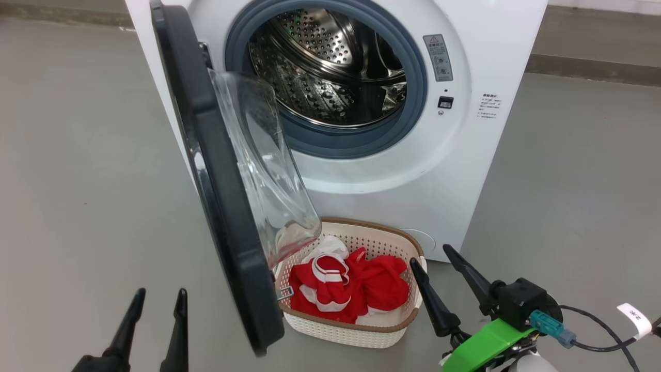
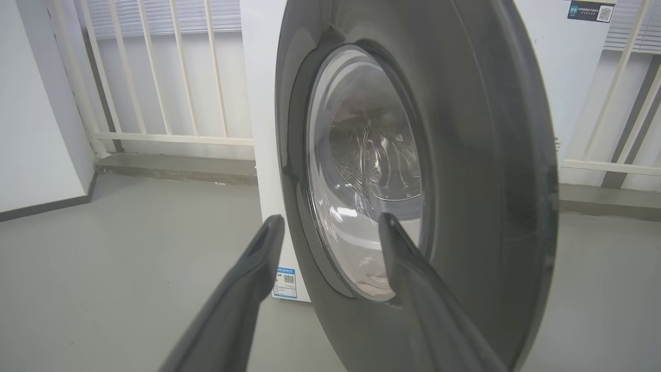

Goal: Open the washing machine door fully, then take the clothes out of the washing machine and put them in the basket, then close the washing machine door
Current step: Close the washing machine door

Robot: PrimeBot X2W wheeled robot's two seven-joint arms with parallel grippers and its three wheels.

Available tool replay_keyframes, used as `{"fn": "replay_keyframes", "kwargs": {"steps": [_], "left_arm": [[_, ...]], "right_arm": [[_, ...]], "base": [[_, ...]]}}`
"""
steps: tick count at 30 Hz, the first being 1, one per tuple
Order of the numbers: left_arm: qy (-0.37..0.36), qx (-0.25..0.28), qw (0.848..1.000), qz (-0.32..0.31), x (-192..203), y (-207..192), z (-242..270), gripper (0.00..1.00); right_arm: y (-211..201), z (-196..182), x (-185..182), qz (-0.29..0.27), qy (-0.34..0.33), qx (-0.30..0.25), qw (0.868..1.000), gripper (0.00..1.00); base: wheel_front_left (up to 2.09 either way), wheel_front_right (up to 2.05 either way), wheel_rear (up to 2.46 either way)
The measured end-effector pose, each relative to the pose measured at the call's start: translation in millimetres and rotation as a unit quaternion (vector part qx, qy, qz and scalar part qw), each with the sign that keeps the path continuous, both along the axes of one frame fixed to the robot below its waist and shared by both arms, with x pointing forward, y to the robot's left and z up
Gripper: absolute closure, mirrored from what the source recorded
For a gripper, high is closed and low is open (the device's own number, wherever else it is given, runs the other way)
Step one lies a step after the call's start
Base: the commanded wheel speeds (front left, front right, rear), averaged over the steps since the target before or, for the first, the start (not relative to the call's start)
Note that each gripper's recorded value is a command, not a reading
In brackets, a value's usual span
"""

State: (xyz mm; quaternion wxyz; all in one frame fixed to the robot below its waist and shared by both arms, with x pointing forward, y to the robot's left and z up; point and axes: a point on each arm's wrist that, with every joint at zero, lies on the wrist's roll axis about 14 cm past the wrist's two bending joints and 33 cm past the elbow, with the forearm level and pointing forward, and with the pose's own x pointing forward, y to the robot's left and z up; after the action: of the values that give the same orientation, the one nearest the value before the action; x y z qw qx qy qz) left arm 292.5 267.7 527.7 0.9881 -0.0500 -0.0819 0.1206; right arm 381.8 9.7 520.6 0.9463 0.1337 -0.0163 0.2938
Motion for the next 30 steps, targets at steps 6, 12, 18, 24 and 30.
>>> {"fn": "replay_keyframes", "kwargs": {"steps": [6,12,18,24,30], "left_arm": [[0.004,-0.004,1.0,-0.003,-0.4,0.3,-3.8,1.0],[-0.042,-0.092,0.995,0.015,12.1,17.4,14.8,1.0],[-0.096,-0.288,0.953,-0.004,36.9,33.2,41.9,1.0],[-0.125,-0.48,0.865,-0.077,59.6,26.6,70.9,1.0],[-0.1,-0.619,0.765,-0.146,71.0,2.1,85.0,1.0]], "right_arm": [[0.0,-2.4,-3.8,0.001,0.005,0.001,1.0,0.0],[0.5,-3.5,-3.5,0.002,0.006,0.001,1.0,0.0],[-0.6,-5.7,-3.8,0.001,0.009,0.0,1.0,0.0],[-4.0,-8.5,-3.2,-0.004,0.013,-0.001,1.0,0.0],[-7.5,-12.2,-2.5,-0.009,0.018,-0.002,1.0,0.0]], "base": [[0.0,0.0,0.0],[0.0,0.0,0.0],[0.0,0.0,0.0],[0.0,0.0,0.0],[0.0,0.0,0.0]]}}
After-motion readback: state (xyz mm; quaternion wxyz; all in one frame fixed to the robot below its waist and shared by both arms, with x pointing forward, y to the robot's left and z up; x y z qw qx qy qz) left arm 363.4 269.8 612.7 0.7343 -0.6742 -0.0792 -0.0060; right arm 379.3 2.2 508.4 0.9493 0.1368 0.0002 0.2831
